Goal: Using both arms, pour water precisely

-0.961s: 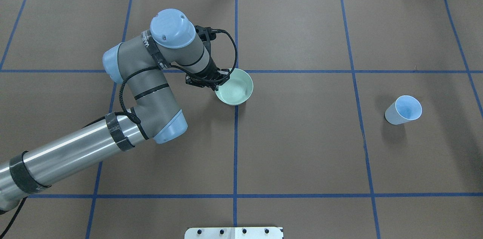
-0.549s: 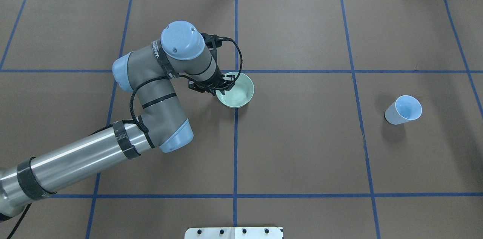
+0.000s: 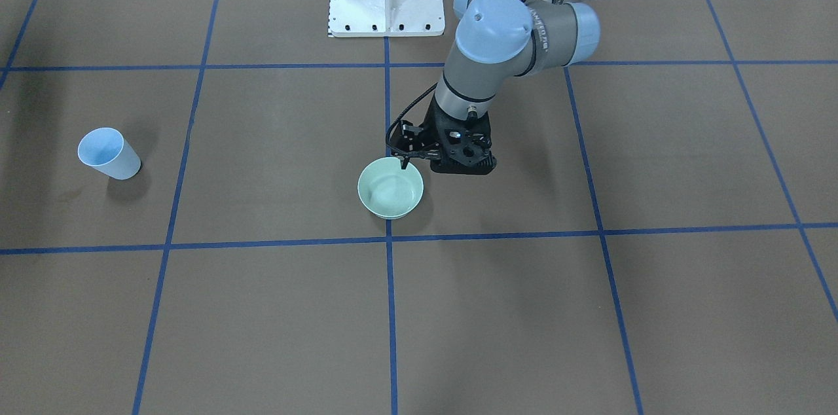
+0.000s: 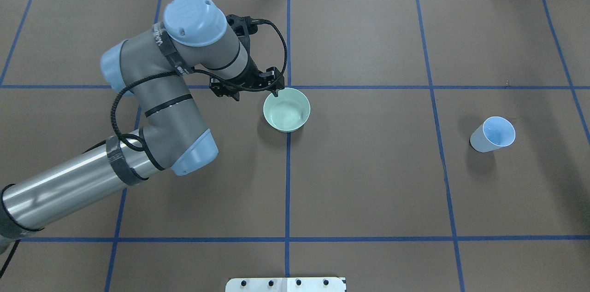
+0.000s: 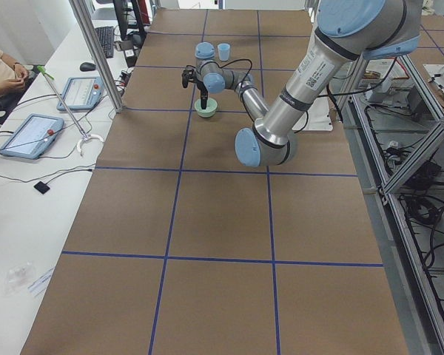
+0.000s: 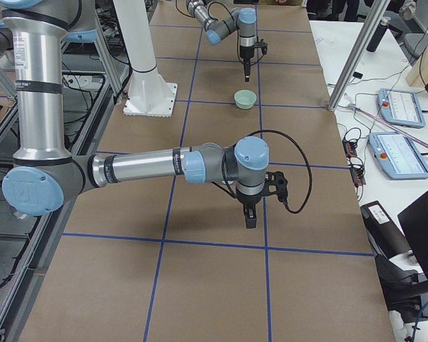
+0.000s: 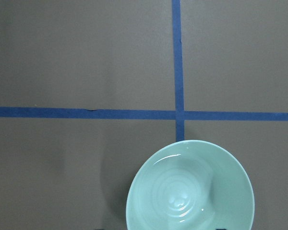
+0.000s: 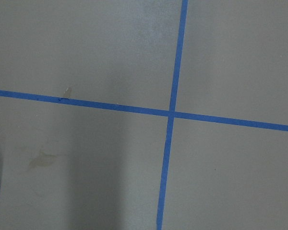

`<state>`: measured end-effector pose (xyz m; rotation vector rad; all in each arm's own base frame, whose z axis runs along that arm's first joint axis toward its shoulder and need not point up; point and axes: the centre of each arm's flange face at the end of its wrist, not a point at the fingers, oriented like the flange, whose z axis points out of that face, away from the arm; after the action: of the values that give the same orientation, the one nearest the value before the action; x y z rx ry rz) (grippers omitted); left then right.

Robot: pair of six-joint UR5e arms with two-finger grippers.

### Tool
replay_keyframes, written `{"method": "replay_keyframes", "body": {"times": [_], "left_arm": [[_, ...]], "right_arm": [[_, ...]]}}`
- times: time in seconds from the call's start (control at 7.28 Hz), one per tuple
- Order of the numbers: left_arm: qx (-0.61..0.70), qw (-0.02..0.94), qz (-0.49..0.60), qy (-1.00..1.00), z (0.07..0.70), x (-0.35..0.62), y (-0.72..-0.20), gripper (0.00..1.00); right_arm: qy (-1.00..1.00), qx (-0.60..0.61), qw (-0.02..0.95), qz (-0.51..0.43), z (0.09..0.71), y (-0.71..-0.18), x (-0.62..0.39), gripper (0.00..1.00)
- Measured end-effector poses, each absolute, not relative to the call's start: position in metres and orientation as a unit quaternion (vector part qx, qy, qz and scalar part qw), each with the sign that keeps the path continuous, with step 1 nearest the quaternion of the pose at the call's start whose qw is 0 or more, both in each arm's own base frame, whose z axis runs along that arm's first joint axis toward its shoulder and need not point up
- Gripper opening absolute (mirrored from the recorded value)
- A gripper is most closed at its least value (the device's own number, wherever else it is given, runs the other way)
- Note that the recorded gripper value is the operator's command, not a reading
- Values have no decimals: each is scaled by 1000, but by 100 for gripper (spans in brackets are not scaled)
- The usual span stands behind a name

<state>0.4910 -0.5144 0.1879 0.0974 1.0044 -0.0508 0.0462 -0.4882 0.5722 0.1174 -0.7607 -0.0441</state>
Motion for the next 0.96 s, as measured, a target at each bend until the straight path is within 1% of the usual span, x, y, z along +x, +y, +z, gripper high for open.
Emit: {"method": "replay_keyframes", "body": {"times": [0.14, 0.41, 0.69, 0.96], "left_arm": [[63, 878, -1, 474, 214, 451, -519, 100], [89, 887, 54, 450, 291, 350, -544, 100], [112, 893, 102, 425, 371, 237, -573, 100], [123, 901, 144, 390, 440, 125, -581, 100]], "right_arm": [[-374, 58, 925, -11, 557, -489, 38, 100], [-383, 51, 922, 17, 518, -487, 3, 100], [-396, 38, 916, 52, 465, -475, -49, 100], [-403, 38, 909, 100, 410, -461, -97, 100]]}}
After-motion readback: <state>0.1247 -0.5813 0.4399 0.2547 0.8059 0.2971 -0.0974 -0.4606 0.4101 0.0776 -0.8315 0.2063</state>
